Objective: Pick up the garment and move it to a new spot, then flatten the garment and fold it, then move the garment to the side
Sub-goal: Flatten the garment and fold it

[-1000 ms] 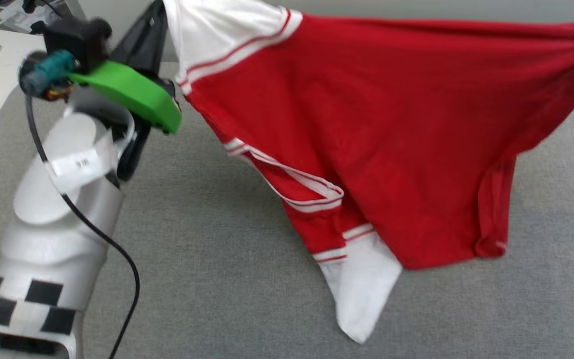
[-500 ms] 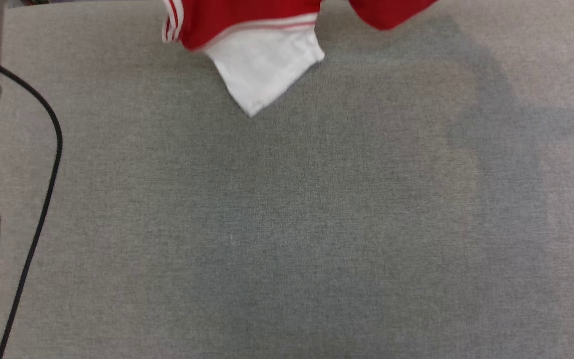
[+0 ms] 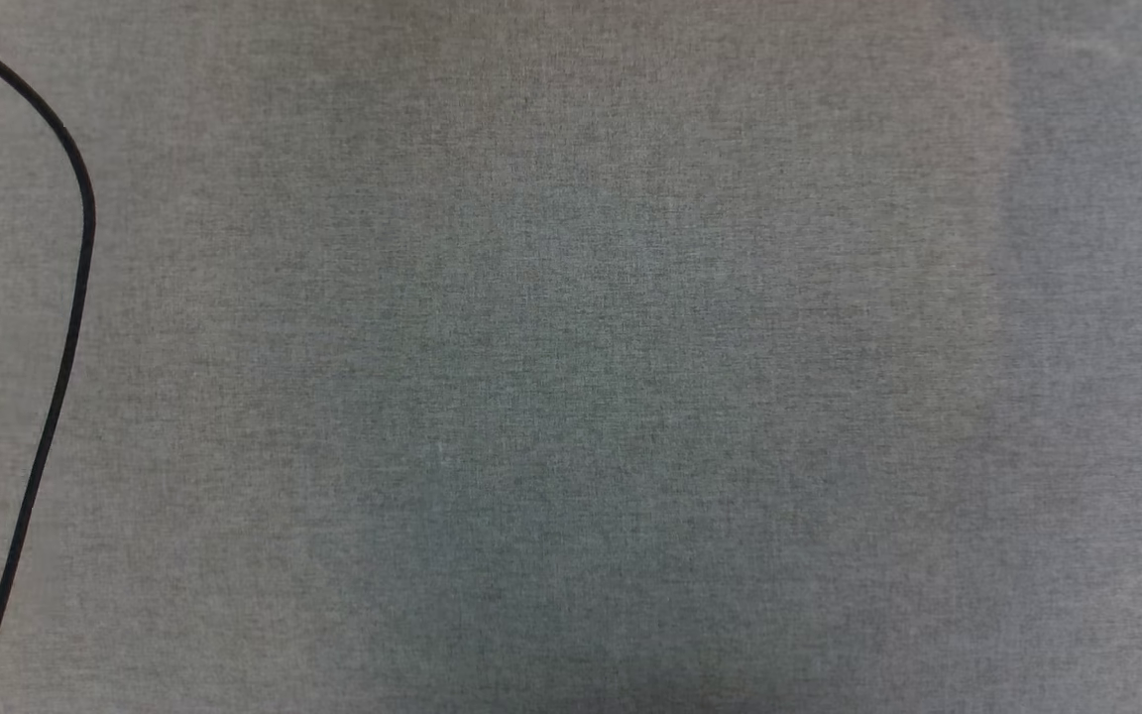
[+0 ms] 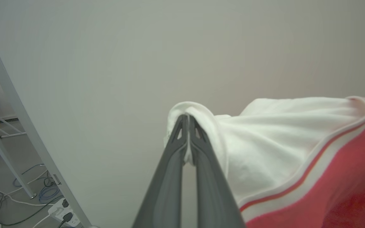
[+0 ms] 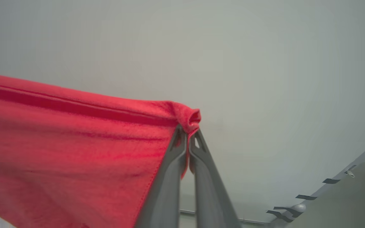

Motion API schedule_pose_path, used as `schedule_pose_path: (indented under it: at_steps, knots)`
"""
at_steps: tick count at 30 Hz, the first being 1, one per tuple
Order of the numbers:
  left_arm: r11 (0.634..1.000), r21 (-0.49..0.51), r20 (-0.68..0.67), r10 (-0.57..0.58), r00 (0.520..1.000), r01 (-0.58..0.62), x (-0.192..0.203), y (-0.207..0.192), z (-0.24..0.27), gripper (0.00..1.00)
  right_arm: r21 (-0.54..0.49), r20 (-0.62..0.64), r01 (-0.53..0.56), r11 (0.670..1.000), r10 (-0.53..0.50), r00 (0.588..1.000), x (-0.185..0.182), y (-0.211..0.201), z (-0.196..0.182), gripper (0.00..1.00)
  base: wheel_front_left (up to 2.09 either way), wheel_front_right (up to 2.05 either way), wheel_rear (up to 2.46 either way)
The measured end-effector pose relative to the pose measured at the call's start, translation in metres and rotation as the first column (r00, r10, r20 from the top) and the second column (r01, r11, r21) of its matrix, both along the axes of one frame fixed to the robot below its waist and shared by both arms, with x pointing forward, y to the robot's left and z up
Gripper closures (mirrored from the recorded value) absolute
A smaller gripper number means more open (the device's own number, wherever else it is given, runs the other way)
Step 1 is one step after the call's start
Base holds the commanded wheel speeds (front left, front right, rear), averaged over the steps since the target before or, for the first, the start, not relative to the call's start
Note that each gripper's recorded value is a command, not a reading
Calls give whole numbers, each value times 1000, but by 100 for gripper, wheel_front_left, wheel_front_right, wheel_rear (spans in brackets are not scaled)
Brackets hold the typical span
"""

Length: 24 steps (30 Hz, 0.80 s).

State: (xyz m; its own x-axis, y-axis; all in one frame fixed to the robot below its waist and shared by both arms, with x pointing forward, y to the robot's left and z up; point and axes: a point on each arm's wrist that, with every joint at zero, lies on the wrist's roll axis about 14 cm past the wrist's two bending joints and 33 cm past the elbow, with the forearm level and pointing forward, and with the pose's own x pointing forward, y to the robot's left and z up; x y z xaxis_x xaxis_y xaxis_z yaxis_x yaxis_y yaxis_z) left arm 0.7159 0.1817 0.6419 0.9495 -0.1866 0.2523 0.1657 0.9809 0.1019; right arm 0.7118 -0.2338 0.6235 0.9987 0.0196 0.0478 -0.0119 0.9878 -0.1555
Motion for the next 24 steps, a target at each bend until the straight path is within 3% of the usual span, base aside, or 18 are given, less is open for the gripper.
schedule_pose_path:
  at_steps: [5,10,16,24]
  knots:
    - [1000,-26,-122,7,992,-10,2,3,-62,100,26,-77,-21,999,23,997,8,8,-50,100,0,0,0]
    - [996,-84,-244,-11,970,-9,-26,2,-122,100,62,-159,-49,997,58,986,-11,18,-100,100,0,0,0]
    - [988,-154,-331,-45,942,-7,-87,4,-166,100,114,-285,-53,992,83,955,-72,19,-166,100,0,0,0]
    - [976,-217,-406,-87,910,-4,-182,-4,-199,100,197,-358,-1,980,73,931,-162,2,-203,100,0,0,0]
